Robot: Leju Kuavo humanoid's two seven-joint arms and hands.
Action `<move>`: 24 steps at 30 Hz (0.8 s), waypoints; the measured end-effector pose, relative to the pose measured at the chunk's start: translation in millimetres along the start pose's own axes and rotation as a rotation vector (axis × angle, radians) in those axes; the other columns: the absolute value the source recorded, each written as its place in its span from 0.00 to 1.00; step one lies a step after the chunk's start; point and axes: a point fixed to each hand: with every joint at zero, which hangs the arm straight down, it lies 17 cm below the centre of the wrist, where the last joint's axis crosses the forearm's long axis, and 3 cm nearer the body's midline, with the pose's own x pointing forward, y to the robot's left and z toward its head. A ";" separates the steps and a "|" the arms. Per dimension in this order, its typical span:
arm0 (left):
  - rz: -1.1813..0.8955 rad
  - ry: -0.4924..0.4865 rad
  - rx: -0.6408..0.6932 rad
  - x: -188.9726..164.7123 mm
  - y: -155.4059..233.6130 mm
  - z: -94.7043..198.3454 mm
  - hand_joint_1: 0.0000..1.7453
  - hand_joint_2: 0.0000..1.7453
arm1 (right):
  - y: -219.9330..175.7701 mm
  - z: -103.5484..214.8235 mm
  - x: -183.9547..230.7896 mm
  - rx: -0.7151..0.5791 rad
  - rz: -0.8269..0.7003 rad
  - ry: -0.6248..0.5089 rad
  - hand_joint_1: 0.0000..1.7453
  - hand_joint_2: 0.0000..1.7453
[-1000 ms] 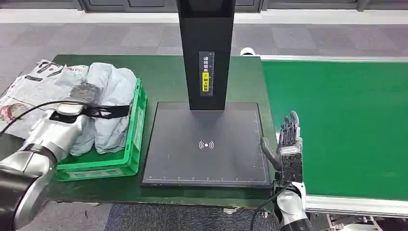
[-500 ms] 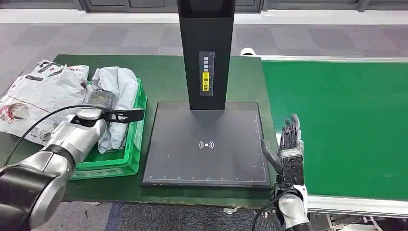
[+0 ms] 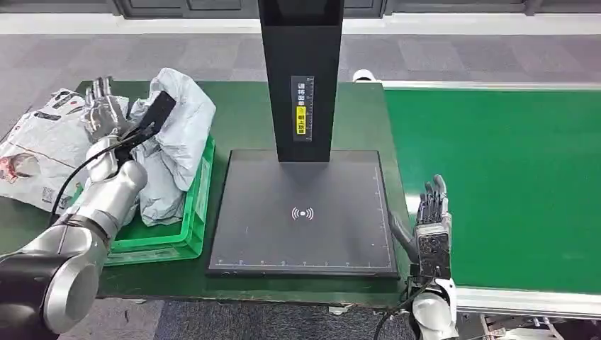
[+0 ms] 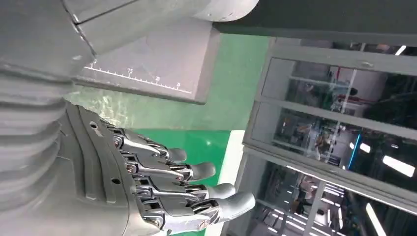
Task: Moved the parcel from conveyor to table for the left to box.
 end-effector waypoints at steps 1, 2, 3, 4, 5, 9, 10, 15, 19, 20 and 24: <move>0.005 0.008 0.004 -3.7 1.0 0.1 0.00 0.00 | 0.0 -0.2 0.2 0.000 0.000 0.000 0.00 1.00; 0.008 0.015 0.007 -7.1 1.8 0.3 0.00 0.00 | -0.1 -0.3 0.1 -0.001 0.000 0.000 0.00 1.00; 0.009 0.020 0.011 -9.7 2.6 0.5 0.00 0.00 | -0.1 -0.4 0.1 -0.001 0.000 0.000 0.00 1.00; 0.009 0.023 0.014 -11.5 3.4 0.6 0.00 0.00 | 0.0 -0.4 0.2 0.000 0.000 0.000 0.00 1.00; 0.010 0.025 0.016 -12.7 3.8 0.6 0.00 0.00 | 0.0 -0.5 0.2 0.000 0.000 0.000 0.00 1.00; 0.016 0.035 0.018 -16.6 4.1 1.2 0.00 0.00 | 0.0 -0.5 0.2 0.000 0.000 0.000 0.00 1.00; 0.020 0.040 0.017 -18.4 3.8 1.5 0.00 0.00 | 0.0 -0.7 0.4 0.000 -0.001 -0.001 0.00 1.00; 0.056 0.074 0.055 -40.1 12.1 2.3 0.00 0.00 | -0.6 -5.1 3.1 -0.004 -0.007 -0.008 0.00 1.00; 0.272 0.040 0.101 -49.0 21.8 5.7 0.00 0.00 | -4.0 -6.3 2.9 -0.022 -0.010 -0.009 0.00 1.00; 0.374 0.001 0.119 -42.9 26.2 7.4 0.00 0.00 | -5.8 -6.6 3.4 -0.032 -0.007 -0.013 0.00 1.00; 0.641 -0.107 0.190 -10.7 37.0 26.2 0.00 0.00 | -10.9 -8.9 5.6 -0.060 -0.005 -0.031 0.00 1.00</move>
